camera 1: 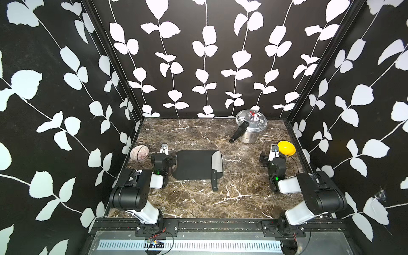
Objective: Align the knife with the edge of the cutting board
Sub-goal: Reset both arms
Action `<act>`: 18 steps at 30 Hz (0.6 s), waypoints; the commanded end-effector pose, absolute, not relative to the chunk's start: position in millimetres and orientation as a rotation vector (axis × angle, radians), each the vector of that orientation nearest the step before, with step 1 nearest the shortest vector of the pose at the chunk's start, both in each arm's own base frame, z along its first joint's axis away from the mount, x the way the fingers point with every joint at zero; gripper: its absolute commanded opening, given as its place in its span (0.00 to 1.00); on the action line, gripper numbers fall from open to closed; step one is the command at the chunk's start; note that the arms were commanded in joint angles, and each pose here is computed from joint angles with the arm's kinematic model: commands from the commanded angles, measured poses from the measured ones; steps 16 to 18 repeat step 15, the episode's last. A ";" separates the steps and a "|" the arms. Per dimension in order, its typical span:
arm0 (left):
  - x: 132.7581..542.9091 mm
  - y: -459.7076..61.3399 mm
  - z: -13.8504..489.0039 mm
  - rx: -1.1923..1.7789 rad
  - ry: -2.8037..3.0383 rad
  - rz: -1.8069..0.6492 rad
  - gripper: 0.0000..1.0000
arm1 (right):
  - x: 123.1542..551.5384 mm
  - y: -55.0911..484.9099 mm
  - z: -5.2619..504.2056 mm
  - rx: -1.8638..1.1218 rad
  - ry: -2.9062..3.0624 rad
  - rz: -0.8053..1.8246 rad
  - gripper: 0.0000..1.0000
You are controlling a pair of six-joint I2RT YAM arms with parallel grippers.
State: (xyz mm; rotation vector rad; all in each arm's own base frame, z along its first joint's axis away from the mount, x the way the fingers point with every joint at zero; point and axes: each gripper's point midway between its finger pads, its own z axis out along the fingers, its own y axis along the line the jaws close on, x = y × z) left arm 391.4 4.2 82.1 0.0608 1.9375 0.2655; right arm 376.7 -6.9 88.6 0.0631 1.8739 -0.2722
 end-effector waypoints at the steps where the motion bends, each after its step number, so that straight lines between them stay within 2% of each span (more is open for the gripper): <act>1: 397.6 9.2 102.2 0.022 1.854 0.276 0.98 | 382.8 -6.2 102.8 0.068 1.815 -0.259 0.98; 18: 399.1 1.2 102.3 0.075 1.852 0.247 0.99 | 382.3 -6.8 102.7 0.070 1.814 -0.263 0.99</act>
